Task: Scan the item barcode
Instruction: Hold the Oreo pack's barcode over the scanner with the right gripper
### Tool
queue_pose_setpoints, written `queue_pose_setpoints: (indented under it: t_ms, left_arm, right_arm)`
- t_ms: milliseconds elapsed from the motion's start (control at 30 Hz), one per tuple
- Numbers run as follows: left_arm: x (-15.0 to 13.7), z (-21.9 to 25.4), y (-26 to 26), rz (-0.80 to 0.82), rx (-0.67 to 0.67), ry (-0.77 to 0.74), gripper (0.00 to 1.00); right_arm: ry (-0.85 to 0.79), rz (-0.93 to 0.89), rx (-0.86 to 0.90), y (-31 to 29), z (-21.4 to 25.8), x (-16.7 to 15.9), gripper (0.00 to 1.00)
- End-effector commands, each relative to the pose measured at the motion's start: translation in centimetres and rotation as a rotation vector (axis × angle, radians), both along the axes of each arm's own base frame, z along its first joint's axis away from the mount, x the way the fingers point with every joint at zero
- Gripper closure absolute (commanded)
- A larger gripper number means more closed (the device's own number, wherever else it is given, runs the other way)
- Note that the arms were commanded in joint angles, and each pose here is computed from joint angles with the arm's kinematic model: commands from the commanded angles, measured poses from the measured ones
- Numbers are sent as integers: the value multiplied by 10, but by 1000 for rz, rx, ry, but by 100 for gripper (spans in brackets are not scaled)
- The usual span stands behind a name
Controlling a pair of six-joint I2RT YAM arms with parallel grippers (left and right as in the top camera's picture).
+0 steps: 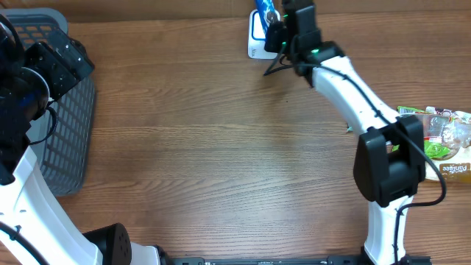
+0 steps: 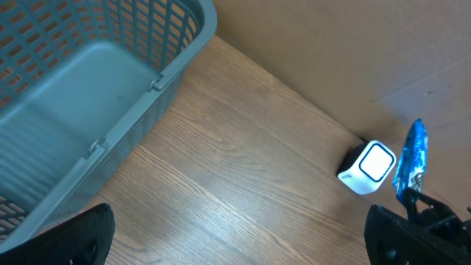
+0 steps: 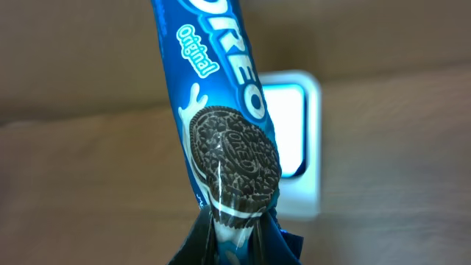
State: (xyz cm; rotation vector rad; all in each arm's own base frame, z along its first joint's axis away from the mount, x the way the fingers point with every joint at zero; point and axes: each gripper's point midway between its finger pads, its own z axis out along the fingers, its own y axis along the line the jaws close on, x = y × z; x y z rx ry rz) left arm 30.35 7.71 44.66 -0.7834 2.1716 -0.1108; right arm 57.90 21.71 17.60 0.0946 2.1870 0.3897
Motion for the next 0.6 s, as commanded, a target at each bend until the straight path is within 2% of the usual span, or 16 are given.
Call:
queue_pose_setpoints:
  t_ms: [0, 200, 567]
  left_arm:
    - [2, -2, 3, 0, 11, 10, 0]
    - [2, -2, 3, 0, 11, 11, 0]
    - [2, -2, 3, 0, 11, 11, 0]
  right_arm:
    - [-209, -214, -246, -31, 57, 9, 96]
    - [-267, -290, -293, -28, 50, 17, 96]
    - [-356, -249, -264, -10, 18, 47, 96]
